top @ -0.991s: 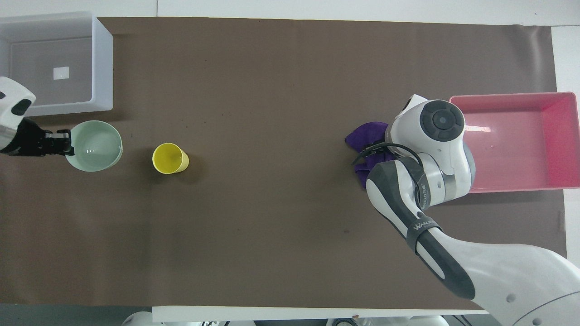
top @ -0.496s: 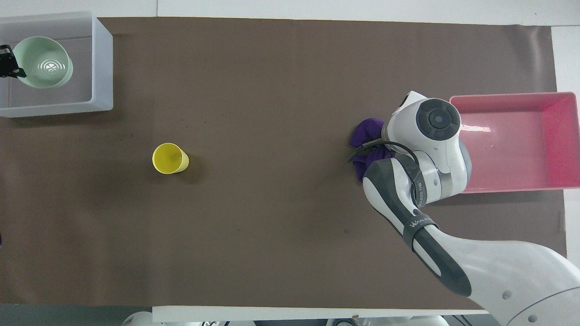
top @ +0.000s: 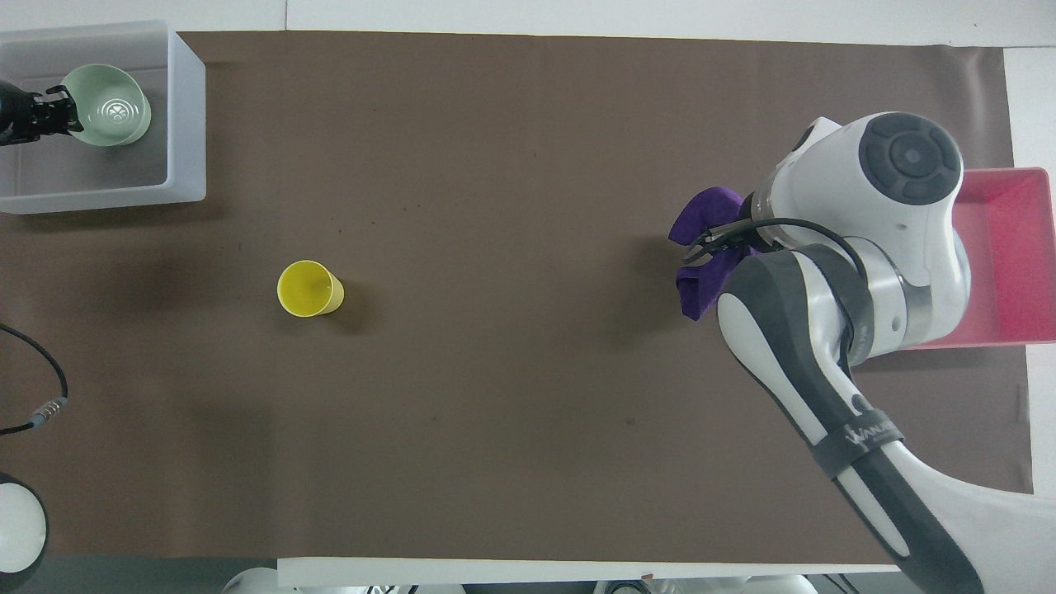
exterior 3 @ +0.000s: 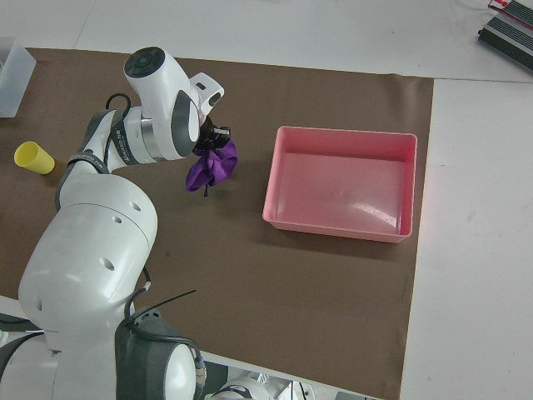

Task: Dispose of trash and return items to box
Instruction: 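Place the bowl in the white bin while the right gripper carries the cloth, then drop the cloth in the pink bin while the left gripper reaches the cup, then grasp the yellow cup with the left gripper and place it in the bowl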

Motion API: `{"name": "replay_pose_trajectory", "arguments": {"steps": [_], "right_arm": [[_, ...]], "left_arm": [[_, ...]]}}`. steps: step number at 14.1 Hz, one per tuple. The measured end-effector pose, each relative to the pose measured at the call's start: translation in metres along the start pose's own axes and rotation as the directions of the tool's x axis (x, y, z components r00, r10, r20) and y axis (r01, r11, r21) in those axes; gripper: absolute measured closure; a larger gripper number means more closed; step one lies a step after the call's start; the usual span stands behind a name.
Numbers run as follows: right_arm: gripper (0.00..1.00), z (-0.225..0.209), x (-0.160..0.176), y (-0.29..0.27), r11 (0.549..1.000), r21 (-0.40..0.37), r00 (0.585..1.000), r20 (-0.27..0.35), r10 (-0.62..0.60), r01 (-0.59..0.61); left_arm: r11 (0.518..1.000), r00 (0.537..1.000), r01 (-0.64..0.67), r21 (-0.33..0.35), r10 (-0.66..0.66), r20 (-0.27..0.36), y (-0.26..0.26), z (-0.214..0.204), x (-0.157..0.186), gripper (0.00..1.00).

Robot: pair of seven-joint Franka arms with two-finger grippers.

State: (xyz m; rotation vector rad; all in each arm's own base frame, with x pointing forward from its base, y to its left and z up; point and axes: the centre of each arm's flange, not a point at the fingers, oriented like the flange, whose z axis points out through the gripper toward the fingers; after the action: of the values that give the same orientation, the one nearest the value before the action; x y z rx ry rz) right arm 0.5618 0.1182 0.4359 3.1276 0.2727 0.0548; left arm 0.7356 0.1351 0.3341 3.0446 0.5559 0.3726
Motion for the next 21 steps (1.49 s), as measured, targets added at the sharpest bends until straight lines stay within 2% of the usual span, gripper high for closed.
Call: {"name": "replay_pose_trajectory", "arguments": {"steps": [2, 4, 6, 7, 9, 11, 13, 15, 18, 19, 21], "right_arm": [[0.89, -0.027, -0.009, 0.023, 0.999, 0.006, 0.999, 0.003, 0.036, -0.036], [0.89, -0.057, -0.023, 0.053, 0.999, 0.014, 0.999, 0.003, 0.046, -0.046], [0.89, -0.08, -0.04, 0.096, 1.0, 0.021, 1.0, 0.007, 0.012, -0.013], [0.89, -0.084, -0.049, 0.125, 1.0, 0.022, 1.0, 0.008, -0.006, 0.006], [0.89, -0.073, -0.065, 0.179, 1.0, 0.024, 1.0, 0.021, -0.017, 0.017], [0.89, -0.048, -0.078, 0.219, 0.999, 0.016, 0.999, 0.01, -0.032, 0.032], [0.89, -0.015, -0.08, 0.24, 0.999, 0.004, 0.999, 0.004, -0.039, 0.039], [0.89, 0.019, -0.073, 0.244, 0.999, -0.007, 0.999, 0.008, -0.04, 0.04], [0.89, 0.062, -0.062, 0.246, 0.999, -0.019, 0.999, 0.023, -0.046, 0.047], [0.89, 0.071, -0.06, 0.245, 0.999, -0.017, 0.998, 0.033, -0.048, 0.048], [0.87, 0.076, -0.058, 0.243, 0.998, -0.016, 0.998, 0.038, -0.054, 0.054]], "left_arm": [[1.0, 0.999, -0.004, -0.001, 0.004, 0.039, 0.003, -0.013, -0.001, 0.56], [1.0, 0.998, -0.012, -0.012, 0.013, 0.065, 0.008, -0.055, -0.002, 0.33], [0.998, 0.992, -0.047, -0.029, 0.05, 0.117, 0.028, -0.105, -0.024, 0.11], [0.996, 0.984, -0.076, -0.039, 0.081, 0.158, 0.045, -0.128, -0.047, 0.0], [0.99, 0.949, -0.132, -0.057, 0.143, 0.281, 0.078, -0.152, -0.105, 0.0], [0.983, 0.902, -0.174, -0.057, 0.182, 0.391, 0.12, -0.155, -0.167, 0.0], [0.976, 0.872, -0.212, -0.049, 0.211, 0.441, 0.153, -0.144, -0.217, 0.0], [0.973, 0.874, -0.225, -0.048, 0.223, 0.433, 0.167, -0.126, -0.25, 0.0], [0.974, 0.908, -0.217, -0.059, 0.223, 0.353, 0.175, -0.095, -0.293, 0.0], [0.978, 0.919, -0.202, -0.058, 0.21, 0.334, 0.172, -0.084, -0.305, 0.04], [0.981, 0.93, -0.185, -0.055, 0.193, 0.312, 0.167, -0.07, -0.319, 0.29]]}}
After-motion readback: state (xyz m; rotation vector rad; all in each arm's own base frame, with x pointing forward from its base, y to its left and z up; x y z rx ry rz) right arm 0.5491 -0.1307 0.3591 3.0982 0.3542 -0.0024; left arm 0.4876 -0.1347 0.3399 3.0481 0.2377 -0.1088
